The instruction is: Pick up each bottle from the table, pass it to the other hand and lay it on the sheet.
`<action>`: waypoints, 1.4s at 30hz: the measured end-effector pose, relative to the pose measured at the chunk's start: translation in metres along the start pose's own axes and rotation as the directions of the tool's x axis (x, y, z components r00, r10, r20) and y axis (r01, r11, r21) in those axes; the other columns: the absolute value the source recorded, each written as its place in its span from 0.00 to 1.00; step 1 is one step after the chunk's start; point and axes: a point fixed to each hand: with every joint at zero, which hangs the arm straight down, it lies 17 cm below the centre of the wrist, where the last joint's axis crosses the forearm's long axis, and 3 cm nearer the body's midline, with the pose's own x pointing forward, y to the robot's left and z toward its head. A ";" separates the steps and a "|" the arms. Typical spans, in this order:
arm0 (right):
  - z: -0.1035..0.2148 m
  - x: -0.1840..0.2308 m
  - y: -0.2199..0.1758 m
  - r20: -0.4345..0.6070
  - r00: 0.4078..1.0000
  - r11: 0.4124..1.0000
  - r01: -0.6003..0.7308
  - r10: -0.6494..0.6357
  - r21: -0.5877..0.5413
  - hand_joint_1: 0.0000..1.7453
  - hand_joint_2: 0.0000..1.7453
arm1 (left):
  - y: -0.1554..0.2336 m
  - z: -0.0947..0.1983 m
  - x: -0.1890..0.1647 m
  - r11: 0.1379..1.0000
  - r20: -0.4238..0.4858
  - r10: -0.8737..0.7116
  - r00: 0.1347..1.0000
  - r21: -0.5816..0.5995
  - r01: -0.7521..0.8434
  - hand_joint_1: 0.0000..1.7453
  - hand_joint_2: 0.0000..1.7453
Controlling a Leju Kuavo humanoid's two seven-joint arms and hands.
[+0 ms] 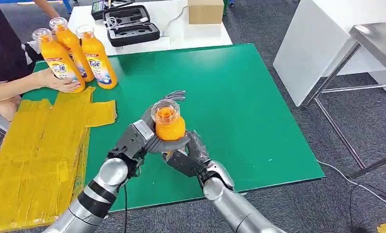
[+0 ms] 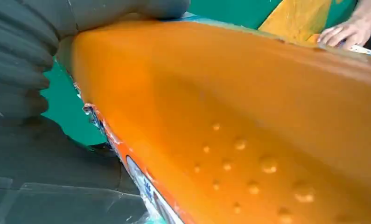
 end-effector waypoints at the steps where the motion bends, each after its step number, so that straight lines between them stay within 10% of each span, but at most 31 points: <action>1: 0.000 -0.001 0.000 -0.002 1.000 1.000 0.002 -0.002 0.000 1.00 1.00 | 0.000 0.000 0.000 1.000 0.001 0.001 1.000 0.001 -0.001 1.00 1.00; 20: -0.002 -0.005 -0.005 -0.012 1.000 0.999 -0.002 0.002 -0.039 1.00 1.00 | 0.001 -0.003 -0.003 1.000 -0.004 0.003 1.000 -0.009 -0.004 1.00 1.00; 21: -0.002 -0.005 -0.006 -0.011 1.000 0.999 -0.002 0.001 -0.041 0.31 1.00 | 0.002 -0.004 -0.003 1.000 -0.002 0.003 1.000 -0.009 -0.003 1.00 1.00; 22: -0.003 -0.005 -0.006 -0.010 1.000 0.999 -0.002 0.002 -0.043 0.00 1.00 | 0.002 -0.004 -0.002 1.000 -0.001 0.002 1.000 -0.009 -0.002 1.00 1.00; 29: -0.005 -0.001 -0.012 0.004 1.000 0.998 -0.006 0.006 -0.070 0.00 1.00 | 0.013 -0.010 -0.001 1.000 0.006 -0.010 1.000 0.019 0.010 1.00 1.00; 30: -0.006 0.000 -0.012 0.006 1.000 0.998 -0.006 0.006 -0.070 0.00 0.00 | 0.014 -0.010 -0.001 1.000 0.005 -0.011 1.000 0.021 0.011 1.00 1.00; 36: -0.007 0.003 -0.017 0.013 1.000 0.995 0.020 -0.019 -0.096 0.00 0.00 | 0.036 -0.011 -0.001 0.995 0.016 -0.030 0.999 0.099 0.028 1.00 1.00; 42: -0.002 0.001 -0.051 0.018 0.992 0.971 0.123 -0.122 -0.205 0.00 0.00 | 0.137 -0.003 0.016 0.876 0.036 -0.296 0.955 0.409 0.256 1.00 1.00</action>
